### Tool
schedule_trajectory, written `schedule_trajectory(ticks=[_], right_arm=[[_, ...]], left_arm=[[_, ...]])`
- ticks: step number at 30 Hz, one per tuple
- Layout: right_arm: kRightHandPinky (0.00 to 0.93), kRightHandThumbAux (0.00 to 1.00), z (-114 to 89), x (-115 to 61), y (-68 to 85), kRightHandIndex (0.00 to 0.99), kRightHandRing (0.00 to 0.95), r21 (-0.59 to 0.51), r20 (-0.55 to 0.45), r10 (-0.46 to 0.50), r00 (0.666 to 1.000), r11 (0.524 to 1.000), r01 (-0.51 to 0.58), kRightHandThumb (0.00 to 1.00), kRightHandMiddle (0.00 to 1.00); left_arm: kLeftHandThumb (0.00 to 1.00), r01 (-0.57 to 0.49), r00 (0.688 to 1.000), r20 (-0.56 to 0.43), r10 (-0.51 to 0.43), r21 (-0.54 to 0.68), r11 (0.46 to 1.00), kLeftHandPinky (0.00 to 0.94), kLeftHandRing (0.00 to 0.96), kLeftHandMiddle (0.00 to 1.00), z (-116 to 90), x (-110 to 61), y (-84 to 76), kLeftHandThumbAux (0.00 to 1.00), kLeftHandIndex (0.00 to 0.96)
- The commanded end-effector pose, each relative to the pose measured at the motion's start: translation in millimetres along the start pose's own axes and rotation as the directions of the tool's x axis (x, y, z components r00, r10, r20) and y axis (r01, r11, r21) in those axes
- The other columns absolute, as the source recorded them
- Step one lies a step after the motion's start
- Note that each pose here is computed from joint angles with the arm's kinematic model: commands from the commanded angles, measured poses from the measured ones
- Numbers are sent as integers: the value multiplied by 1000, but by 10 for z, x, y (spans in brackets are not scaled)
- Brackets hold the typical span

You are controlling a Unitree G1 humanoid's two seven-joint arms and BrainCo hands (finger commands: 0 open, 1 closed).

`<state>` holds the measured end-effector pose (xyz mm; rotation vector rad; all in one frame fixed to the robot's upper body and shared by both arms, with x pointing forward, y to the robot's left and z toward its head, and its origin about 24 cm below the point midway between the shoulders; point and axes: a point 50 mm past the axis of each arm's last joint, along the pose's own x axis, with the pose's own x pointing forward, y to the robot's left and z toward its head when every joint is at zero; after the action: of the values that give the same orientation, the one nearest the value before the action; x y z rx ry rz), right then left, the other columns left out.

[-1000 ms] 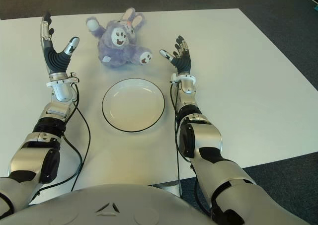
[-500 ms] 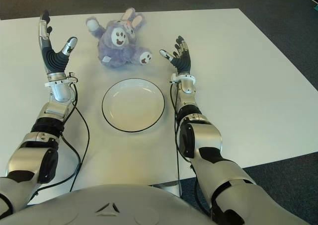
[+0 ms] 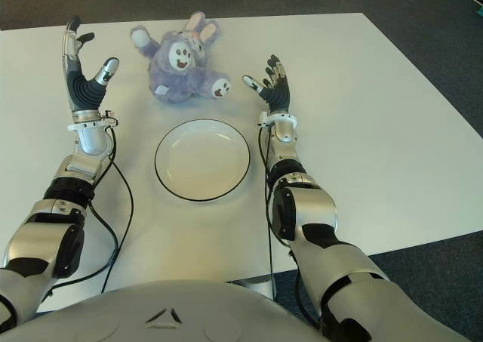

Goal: Put the doll into the plate.

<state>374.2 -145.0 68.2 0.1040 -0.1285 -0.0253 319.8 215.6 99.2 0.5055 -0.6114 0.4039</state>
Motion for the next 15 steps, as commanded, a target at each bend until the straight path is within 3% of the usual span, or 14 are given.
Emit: schedule_trajectory(ticks=[1, 15], right_arm=[[36, 804, -269, -163, -8, 20, 12, 17, -105, -17, 994, 1000, 19, 20, 19], [31, 801, -267, -162, -9, 17, 7, 24, -104, -16, 994, 1000, 18, 22, 14]], left_arm=[[0, 66, 998, 4, -66, 63, 996, 0, 133, 30, -39, -4, 10, 329, 0], [0, 141, 989, 31, -147, 153, 978, 0, 43, 31, -43, 47, 8, 325, 0]])
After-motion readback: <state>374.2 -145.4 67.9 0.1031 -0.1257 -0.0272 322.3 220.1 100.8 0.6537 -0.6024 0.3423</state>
